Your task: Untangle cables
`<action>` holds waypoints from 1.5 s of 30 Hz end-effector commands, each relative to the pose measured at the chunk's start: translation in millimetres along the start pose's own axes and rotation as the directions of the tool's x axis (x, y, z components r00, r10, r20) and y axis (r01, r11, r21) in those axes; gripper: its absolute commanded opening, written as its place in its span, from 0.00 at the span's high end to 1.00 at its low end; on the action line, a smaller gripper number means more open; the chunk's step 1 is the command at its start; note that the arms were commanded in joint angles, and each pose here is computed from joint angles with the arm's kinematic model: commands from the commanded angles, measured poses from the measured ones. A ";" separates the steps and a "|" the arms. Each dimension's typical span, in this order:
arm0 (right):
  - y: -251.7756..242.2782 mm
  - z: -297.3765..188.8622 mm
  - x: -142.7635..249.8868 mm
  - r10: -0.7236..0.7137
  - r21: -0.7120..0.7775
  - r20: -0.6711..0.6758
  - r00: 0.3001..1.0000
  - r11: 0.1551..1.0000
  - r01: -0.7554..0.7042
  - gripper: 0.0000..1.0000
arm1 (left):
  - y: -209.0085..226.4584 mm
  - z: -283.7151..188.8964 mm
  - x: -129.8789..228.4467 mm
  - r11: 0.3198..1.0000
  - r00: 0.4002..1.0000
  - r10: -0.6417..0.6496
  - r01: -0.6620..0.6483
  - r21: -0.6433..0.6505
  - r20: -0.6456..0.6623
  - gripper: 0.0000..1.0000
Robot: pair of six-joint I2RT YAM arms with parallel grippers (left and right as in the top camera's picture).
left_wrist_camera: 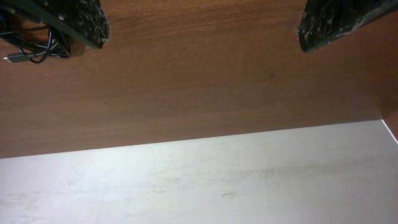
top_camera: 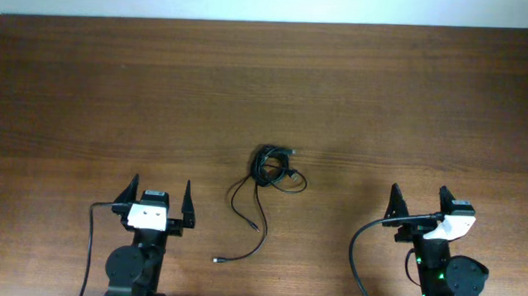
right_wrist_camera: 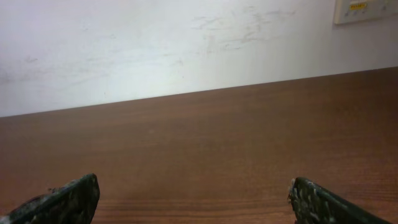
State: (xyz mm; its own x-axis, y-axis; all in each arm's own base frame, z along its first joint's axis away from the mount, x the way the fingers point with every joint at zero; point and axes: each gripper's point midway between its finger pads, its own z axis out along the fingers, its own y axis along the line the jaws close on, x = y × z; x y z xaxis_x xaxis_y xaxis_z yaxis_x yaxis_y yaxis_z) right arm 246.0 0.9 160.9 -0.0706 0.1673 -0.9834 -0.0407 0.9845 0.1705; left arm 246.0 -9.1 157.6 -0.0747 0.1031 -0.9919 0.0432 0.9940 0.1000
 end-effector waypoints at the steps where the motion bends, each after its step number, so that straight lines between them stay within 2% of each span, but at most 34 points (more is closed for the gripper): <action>1: 5.2 0.3 4.0 0.013 -0.028 -0.013 1.000 1.000 -0.013 0.02 | 0.6 -0.1 1.6 1.000 1.000 -0.013 0.013 -0.006 -0.002 0.01; 34: 5.2 0.3 4.0 0.013 -0.028 -0.013 1.000 1.000 -0.013 0.02 | 0.5 -0.1 1.6 1.000 1.000 -0.013 0.013 -0.006 -0.002 0.01; 37: 5.2 0.3 4.0 0.013 -0.028 -0.013 1.000 1.000 -0.013 0.02 | 3.0 -0.2 1.7 0.999 0.999 0.032 -0.032 -0.020 -0.003 0.01; 45: 5.2 0.3 4.0 0.013 -0.028 -0.013 1.000 1.000 -0.013 0.02 | 1.7 -0.2 1.4 1.000 1.000 0.026 -0.026 -0.012 -0.002 0.01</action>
State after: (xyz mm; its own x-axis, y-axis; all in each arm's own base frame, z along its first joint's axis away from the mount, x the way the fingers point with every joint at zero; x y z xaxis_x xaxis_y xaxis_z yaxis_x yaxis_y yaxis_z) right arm 246.0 1.0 160.9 -0.0707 0.1681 -0.9832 -0.0410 0.9844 0.1712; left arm 246.0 -7.8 157.6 -0.0750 0.1148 -0.9905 0.0365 0.9930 0.1124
